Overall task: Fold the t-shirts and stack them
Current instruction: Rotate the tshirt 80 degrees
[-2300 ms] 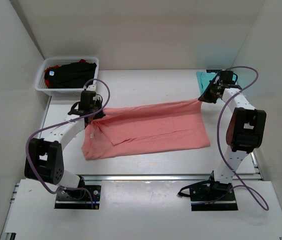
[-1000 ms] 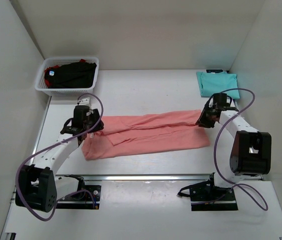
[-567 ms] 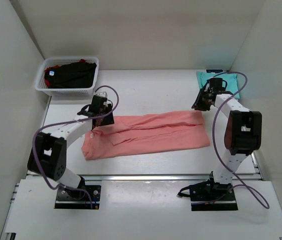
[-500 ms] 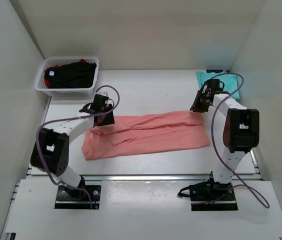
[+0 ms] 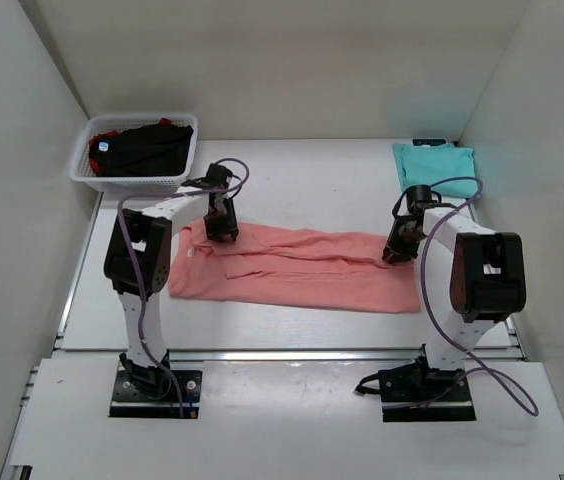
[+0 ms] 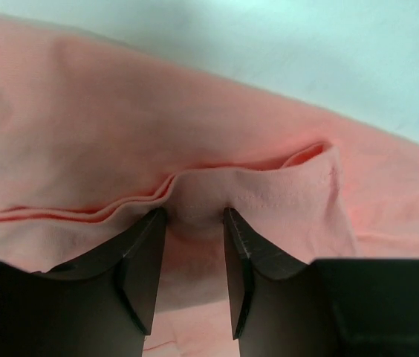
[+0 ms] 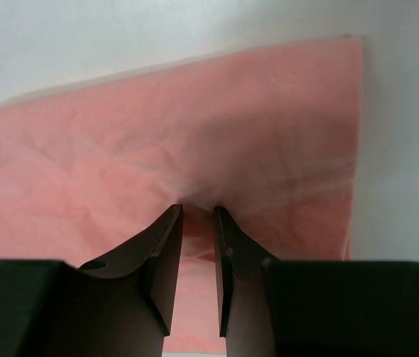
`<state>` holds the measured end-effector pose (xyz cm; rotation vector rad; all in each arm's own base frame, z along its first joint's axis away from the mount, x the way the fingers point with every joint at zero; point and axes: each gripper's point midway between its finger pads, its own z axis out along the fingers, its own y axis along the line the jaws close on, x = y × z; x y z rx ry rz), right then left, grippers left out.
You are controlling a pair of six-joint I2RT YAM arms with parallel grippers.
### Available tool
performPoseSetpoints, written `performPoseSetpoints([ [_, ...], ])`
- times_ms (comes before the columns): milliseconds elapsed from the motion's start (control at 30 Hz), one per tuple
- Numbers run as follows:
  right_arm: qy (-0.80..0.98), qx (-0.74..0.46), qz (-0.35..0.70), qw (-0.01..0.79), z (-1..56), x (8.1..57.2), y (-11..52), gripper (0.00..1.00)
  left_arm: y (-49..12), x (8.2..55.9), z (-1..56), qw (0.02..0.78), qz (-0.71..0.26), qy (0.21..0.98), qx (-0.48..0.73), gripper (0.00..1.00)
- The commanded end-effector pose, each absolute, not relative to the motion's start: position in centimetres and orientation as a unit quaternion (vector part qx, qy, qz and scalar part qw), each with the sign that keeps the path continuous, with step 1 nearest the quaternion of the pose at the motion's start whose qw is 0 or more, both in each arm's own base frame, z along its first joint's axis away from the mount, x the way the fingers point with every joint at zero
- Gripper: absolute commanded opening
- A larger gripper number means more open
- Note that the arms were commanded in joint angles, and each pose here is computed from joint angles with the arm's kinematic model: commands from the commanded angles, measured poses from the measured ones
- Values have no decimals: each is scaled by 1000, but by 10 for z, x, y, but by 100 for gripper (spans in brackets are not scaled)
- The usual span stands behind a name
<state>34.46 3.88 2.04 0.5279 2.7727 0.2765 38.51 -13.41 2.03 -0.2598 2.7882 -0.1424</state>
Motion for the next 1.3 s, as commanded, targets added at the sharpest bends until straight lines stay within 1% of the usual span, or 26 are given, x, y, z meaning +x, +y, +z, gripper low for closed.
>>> performPoseSetpoints([
  [0, 973, 201, 54, 99, 11, 299, 39, 22, -163, 393, 20, 156, -73, 983, -63, 49],
  [100, 973, 204, 51, 93, 12, 280, 47, 22, -181, 419, 27, 175, -94, 978, -65, 49],
  [133, 973, 208, 51, 89, 11, 274, 50, 22, -184, 421, 19, 164, -98, 979, -66, 48],
  [200, 973, 203, 57, 89, 12, 261, 61, 22, -197, 446, 32, 181, -113, 975, -61, 48],
  [267, 974, 208, 50, 79, 8, 243, 68, 23, -207, 453, 17, 155, -113, 980, -43, 46],
  [300, 974, 204, 54, 86, 10, 240, 75, 23, -218, 473, 37, 180, -130, 974, -40, 47],
  [333, 975, 206, 50, 71, 3, 225, 81, 23, -221, 471, 19, 155, -124, 980, -34, 47],
  [367, 974, 211, 46, 70, 1, 211, 87, 22, -232, 480, 18, 153, -131, 979, -27, 46],
  [400, 971, 214, 58, 89, 7, 212, 92, 22, -241, 499, 35, 179, -142, 973, -20, 46],
  [433, 971, 219, 54, 77, -1, 195, 97, 23, -246, 498, 18, 160, -141, 977, -18, 46],
  [467, 965, 240, 62, 81, -3, 187, 100, 22, -256, 511, 20, 169, -155, 973, -17, 45],
  [500, 965, 235, 74, 94, -3, 179, 106, 23, -267, 525, 41, 195, -173, 965, -13, 46],
  [533, 958, 254, 87, 100, 0, 175, 113, 23, -271, 527, 24, 183, -179, 967, -15, 44],
  [600, 951, 266, 110, 110, -10, 163, 121, 23, -286, 543, 34, 206, -219, 953, -26, 42],
  [633, 945, 271, 133, 125, -6, 168, 130, 23, -287, 542, 27, 198, -227, 953, -28, 41],
  [700, 937, 287, 150, 129, -11, 161, 137, 24, -296, 544, 26, 213, -238, 948, -16, 41],
  [733, 937, 281, 158, 136, -13, 159, 142, 26, -300, 547, 31, 227, -241, 944, -13, 42],
  [767, 940, 270, 162, 132, -12, 154, 148, 27, -301, 546, 24, 224, -239, 945, -14, 42],
  [800, 938, 270, 168, 138, -11, 155, 153, 27, -304, 550, 23, 230, -244, 942, -17, 42],
  [833, 944, 252, 169, 129, -12, 146, 161, 28, -303, 558, 30, 240, -249, 938, -22, 42],
  [900, 948, 241, 164, 131, -14, 143, 168, 31, -305, 572, 24, 252, -262, 931, -39, 43],
  [967, 954, 224, 160, 114, -22, 133, 175, 32, -301, 586, 28, 265, -281, 920, -60, 43],
  [1033, 958, 211, 161, 106, -23, 127, 183, 28, -302, 593, 27, 276, -285, 915, -71, 43],
  [1100, 961, 198, 164, 100, -24, 120, 193, 27, -296, 607, 29, 295, -294, 905, -82, 44],
  [1233, 965, 157, 183, 105, -13, 126, 230, 29, -287, 633, 46, 336, -315, 882, -101, 45],
  [1267, 966, 140, 188, 108, -5, 129, 246, 31, -286, 635, 47, 335, -322, 879, -109, 44],
])
